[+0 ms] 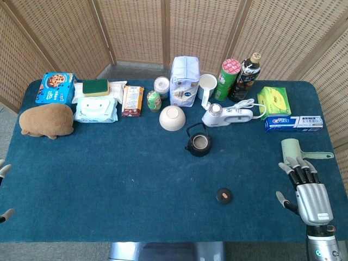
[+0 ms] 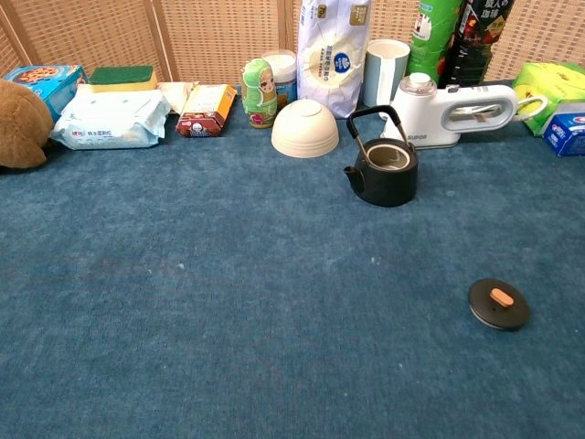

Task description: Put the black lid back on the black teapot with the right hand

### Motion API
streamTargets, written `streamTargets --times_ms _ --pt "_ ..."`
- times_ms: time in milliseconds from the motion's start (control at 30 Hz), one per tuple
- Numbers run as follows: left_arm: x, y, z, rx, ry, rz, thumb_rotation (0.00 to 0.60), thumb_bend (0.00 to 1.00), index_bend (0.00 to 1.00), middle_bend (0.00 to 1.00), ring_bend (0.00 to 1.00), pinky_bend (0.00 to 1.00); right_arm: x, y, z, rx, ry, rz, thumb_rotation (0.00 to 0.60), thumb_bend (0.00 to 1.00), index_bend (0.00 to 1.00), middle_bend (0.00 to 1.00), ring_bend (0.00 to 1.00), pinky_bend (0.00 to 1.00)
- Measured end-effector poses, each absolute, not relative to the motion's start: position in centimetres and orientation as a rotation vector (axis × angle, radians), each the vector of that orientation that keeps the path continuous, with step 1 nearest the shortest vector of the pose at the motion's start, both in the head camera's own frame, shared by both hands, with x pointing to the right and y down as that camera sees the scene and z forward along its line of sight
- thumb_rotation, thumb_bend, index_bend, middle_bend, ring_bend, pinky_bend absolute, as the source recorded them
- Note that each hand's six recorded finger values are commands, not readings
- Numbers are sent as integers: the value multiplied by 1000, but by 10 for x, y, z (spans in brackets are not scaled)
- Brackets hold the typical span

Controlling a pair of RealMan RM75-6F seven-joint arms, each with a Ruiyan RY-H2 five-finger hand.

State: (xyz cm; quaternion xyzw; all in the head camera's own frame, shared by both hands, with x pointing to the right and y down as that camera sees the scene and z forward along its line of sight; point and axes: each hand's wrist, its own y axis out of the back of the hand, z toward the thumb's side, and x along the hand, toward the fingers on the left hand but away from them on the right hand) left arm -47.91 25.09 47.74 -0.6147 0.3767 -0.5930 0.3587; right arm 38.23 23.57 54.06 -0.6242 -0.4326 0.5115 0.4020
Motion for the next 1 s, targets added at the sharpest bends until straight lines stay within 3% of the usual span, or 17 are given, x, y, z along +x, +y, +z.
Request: streamTargets --times_ms 100,200,767,1000 --pt "-478 252 477 -1588 968 -1528 600 130 0 0 0 43 382 238 543 -1584 -1061 1311 600 176 56 47 35 7" --pt "-478 253 476 -1587 969 -1528 600 131 0 0 0 43 381 240 546 -1594 -1022 1331 600 95 0 4 2 0" --pt "-481 252 473 -1590 995 -1529 600 130 0 0 0 43 369 247 557 -1687 -858 1394 600 65 3 0 0 0" --pt "-480 253 472 -1597 999 -1527 600 131 0 0 0 43 339 239 571 -1757 -712 1363 600 109 84 0 0 0"
